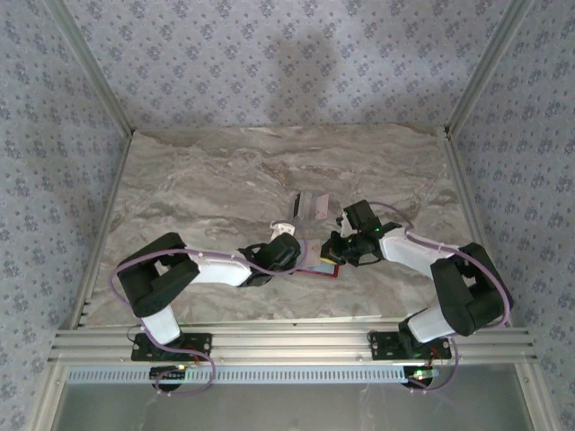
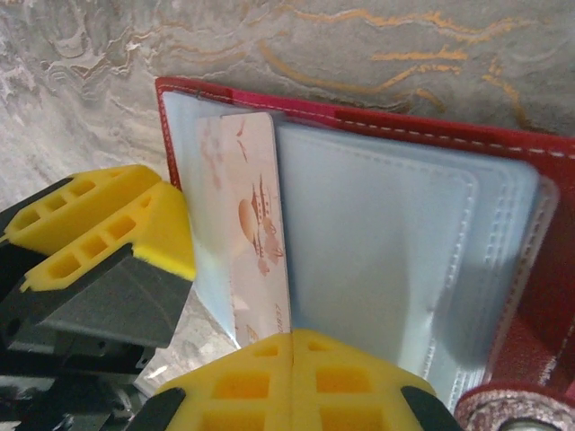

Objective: Put the credit cards into the card holder
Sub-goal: Insert the credit card into the card slot.

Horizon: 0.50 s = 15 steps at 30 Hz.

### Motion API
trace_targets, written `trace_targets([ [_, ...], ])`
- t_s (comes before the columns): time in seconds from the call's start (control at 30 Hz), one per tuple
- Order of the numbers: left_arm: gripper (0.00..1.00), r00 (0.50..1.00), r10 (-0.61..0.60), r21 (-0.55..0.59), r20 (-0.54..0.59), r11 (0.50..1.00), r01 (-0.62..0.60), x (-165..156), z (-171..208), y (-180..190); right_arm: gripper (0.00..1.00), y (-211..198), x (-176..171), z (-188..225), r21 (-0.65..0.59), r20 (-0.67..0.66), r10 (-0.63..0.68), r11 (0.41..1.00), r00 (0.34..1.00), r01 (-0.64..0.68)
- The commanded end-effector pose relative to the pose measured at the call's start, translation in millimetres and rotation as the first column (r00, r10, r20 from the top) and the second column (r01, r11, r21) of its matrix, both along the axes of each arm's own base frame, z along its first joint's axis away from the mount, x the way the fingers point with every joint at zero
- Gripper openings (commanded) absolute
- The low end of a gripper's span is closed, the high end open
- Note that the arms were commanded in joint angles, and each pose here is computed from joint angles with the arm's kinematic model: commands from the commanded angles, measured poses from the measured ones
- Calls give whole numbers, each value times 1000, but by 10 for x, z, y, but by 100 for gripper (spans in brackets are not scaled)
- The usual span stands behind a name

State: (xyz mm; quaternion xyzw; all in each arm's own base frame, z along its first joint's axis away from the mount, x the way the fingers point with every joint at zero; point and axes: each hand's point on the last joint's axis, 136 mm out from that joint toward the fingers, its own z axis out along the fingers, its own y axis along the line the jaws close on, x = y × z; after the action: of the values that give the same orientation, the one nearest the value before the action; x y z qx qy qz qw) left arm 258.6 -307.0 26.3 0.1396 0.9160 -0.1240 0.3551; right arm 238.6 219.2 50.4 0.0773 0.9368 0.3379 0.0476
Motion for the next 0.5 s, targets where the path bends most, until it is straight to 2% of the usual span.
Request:
trace_targets([
  [0.0,27,992,-27,157,-122,986,46,-316,-402,307,0,-18,53,11,-28,45,-36,999,998,37],
  [0.47,28,989,-55,127,-135,989,73,-365,-366,125,0,370,69,9,-3,121,23,1000,992,-23],
])
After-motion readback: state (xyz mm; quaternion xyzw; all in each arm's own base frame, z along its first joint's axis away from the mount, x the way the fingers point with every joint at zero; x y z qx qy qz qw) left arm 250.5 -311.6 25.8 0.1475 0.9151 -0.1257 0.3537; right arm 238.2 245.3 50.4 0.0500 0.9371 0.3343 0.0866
